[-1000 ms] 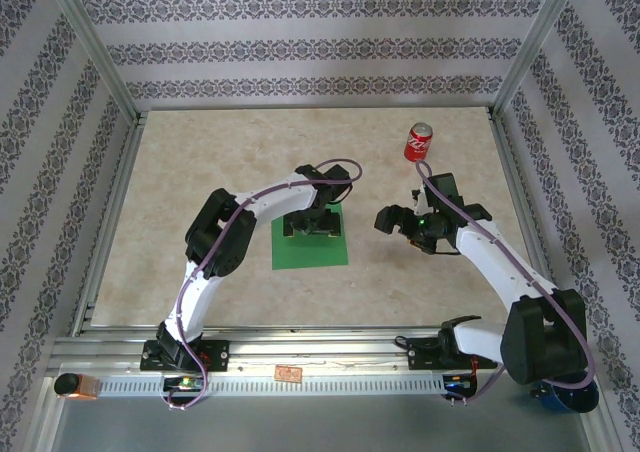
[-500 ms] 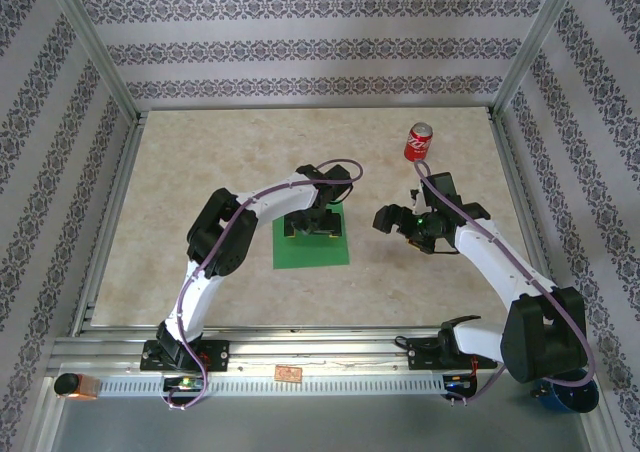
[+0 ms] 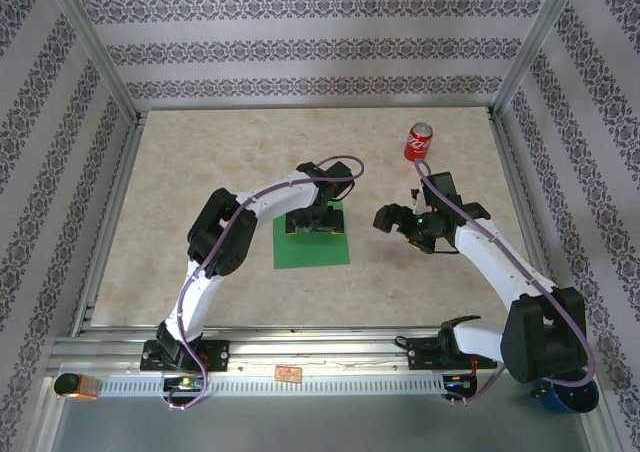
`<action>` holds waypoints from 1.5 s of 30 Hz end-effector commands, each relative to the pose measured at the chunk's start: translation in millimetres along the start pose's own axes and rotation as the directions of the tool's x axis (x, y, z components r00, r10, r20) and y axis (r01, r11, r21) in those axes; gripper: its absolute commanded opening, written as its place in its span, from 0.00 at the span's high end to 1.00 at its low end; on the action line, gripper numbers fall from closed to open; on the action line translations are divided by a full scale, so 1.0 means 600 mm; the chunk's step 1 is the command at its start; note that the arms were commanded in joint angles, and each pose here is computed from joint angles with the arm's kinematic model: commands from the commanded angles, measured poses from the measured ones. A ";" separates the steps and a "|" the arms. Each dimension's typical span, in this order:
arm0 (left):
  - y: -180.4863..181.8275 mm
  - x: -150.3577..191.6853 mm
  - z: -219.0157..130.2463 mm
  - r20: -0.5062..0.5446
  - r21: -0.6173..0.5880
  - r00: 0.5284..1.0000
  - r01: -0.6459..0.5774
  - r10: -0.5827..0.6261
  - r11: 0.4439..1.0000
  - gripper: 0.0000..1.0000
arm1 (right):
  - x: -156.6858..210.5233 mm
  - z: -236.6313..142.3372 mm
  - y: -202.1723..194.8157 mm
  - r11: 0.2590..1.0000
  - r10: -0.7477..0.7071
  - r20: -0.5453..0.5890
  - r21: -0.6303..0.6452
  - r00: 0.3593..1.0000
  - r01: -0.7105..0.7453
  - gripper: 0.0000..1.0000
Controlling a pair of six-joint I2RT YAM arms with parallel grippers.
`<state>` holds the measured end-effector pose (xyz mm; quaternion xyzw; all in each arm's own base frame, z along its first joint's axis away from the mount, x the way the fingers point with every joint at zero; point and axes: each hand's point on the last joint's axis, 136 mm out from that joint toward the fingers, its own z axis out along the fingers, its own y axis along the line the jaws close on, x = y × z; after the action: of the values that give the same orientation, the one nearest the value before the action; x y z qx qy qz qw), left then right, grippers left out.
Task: Fold a paper plane with a square sheet of paper (pick it up from the middle)
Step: First fold the square sheet of paper in half at the center of the table.
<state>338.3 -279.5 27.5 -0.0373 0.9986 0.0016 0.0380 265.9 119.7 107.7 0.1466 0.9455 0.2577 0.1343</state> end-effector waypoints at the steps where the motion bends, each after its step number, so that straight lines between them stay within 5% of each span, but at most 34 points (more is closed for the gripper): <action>1: 0.014 0.015 0.027 -0.040 -0.048 0.999 -0.022 0.020 0.999 0.01 | -0.001 -0.002 0.003 1.000 -0.003 0.005 0.012 1.000 0.003 0.02; 26: 0.035 0.035 0.063 -0.079 -0.100 0.997 -0.019 0.011 0.995 0.05 | -0.002 -0.008 -0.002 0.999 0.030 0.026 0.042 0.999 -0.031 0.02; 45: 0.031 -0.005 -0.034 0.045 -0.082 0.999 -0.009 0.013 0.997 0.03 | 0.002 -0.011 0.013 1.000 0.027 0.024 0.000 0.999 -0.027 0.02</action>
<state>338.2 -270.4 24.8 -0.0379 0.9981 0.0238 0.0433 264.1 120.0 110.1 0.1654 0.9440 0.2516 0.1350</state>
